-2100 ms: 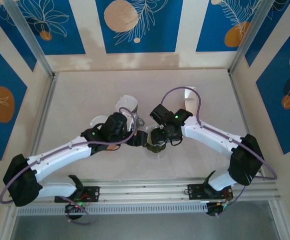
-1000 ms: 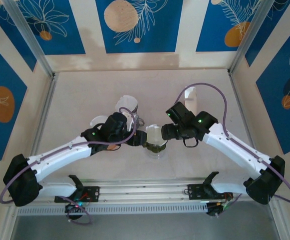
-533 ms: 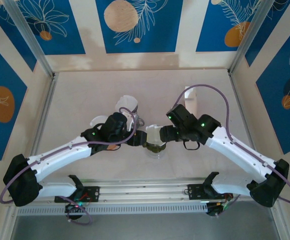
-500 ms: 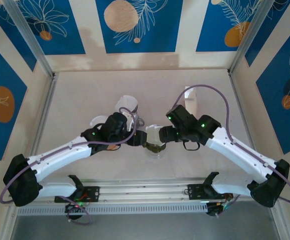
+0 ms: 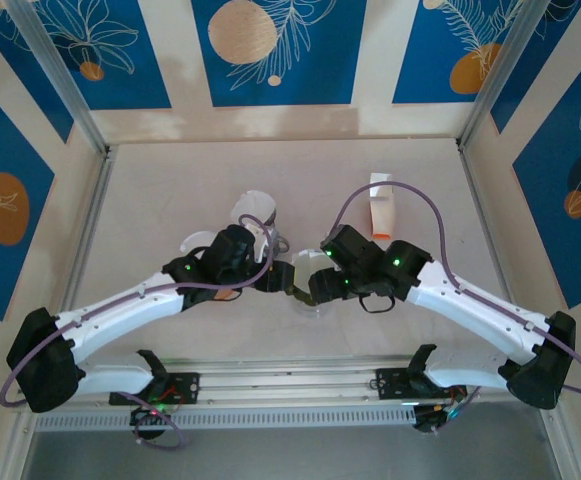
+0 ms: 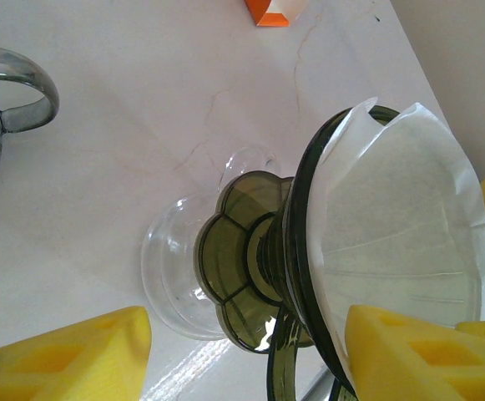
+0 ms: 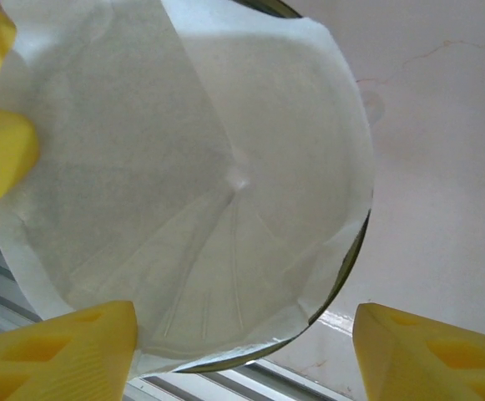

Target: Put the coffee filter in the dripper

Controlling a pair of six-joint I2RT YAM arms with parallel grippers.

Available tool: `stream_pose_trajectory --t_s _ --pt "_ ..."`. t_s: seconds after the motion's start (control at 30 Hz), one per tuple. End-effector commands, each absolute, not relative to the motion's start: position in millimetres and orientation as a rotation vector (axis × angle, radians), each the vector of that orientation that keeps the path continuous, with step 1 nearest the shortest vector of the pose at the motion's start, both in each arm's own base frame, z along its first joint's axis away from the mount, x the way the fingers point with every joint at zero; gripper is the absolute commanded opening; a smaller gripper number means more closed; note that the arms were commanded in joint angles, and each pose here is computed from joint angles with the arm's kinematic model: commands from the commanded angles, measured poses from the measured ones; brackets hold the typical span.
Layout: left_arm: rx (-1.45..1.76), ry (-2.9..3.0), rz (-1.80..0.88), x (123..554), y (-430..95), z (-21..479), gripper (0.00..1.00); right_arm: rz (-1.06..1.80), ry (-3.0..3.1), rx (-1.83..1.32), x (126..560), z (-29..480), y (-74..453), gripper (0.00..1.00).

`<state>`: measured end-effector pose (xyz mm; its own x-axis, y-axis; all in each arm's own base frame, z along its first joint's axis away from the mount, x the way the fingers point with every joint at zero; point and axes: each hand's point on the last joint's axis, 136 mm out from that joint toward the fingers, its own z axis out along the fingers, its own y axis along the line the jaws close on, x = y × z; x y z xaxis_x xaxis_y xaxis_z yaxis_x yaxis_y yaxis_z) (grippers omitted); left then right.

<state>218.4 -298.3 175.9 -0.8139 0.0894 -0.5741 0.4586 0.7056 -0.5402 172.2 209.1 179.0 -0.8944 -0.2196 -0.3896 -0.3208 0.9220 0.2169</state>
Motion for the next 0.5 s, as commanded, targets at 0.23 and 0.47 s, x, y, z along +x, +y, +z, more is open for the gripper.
stream_pose_trajectory --t_s 0.23,0.47 --pt "0.405 2.407 -0.945 221 -296 173 0.66 0.347 2.604 -0.2 185 207 181 0.73" --pt "0.406 2.371 -0.958 223 -297 189 0.75 0.363 2.565 -0.138 184 216 169 0.73"
